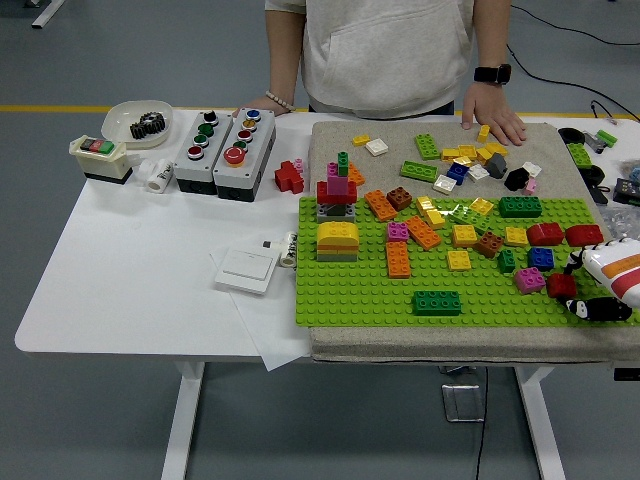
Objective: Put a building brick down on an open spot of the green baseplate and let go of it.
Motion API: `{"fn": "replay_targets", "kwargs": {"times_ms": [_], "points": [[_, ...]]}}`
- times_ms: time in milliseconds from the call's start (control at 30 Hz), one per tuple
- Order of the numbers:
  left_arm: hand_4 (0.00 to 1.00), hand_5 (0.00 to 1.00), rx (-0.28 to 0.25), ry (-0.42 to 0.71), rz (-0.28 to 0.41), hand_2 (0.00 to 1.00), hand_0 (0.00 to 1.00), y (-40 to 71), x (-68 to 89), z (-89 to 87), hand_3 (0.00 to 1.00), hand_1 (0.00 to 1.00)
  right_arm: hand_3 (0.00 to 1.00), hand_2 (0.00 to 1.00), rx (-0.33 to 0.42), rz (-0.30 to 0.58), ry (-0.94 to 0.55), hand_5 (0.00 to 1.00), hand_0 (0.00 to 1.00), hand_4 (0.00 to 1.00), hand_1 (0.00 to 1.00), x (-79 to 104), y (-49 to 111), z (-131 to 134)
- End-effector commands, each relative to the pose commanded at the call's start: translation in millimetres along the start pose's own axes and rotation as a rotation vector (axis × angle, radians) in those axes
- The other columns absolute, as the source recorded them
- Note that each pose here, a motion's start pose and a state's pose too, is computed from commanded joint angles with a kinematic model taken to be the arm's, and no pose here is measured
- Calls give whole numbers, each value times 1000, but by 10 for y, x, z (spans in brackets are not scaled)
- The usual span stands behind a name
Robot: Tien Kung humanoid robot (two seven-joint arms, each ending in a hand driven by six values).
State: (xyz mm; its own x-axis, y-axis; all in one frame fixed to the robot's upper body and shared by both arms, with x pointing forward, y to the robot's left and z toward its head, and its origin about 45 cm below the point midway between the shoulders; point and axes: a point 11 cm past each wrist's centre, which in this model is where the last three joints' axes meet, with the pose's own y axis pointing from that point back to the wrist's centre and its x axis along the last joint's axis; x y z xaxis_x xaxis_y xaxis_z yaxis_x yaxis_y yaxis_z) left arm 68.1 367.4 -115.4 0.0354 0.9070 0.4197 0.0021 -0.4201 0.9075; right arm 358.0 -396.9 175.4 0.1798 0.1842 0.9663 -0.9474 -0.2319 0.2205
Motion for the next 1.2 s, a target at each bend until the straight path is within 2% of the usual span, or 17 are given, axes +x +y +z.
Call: {"fn": "replay_targets", "kwargs": {"times_ms": [367,400,567,600,767,800,1200], "points": [[639,666,-1,-1,-1,715,736,1,-1,6,587,720,511,541,3,11,0,470,480,699,490,4,-2,-2],[640,666,-1,-1,-1,716,736,1,-1,6,586,719,504,529,3,11,0,479,448,690,468,3,-2,-2],[640,666,0,-2,-1,716,736,1,-3,5,586,719,504,529,2,13,0,479,448,690,468,0,-3,1],[640,666,0,-3,-1,716,735,2,-3,5,587,720,497,514,4,17,0,482,406,675,452,4,-4,-5],[640,666,0,-4,-1,716,735,1,-3,3,587,720,497,514,8,30,1,482,406,675,452,19,-6,-19],[640,665,0,-5,-1,715,736,1,-3,5,586,720,495,506,9,32,2,488,380,666,444,23,-5,-22],[642,667,2,-7,0,714,736,-1,-1,-6,587,718,493,505,21,48,1,480,369,654,441,67,10,-49]]}}
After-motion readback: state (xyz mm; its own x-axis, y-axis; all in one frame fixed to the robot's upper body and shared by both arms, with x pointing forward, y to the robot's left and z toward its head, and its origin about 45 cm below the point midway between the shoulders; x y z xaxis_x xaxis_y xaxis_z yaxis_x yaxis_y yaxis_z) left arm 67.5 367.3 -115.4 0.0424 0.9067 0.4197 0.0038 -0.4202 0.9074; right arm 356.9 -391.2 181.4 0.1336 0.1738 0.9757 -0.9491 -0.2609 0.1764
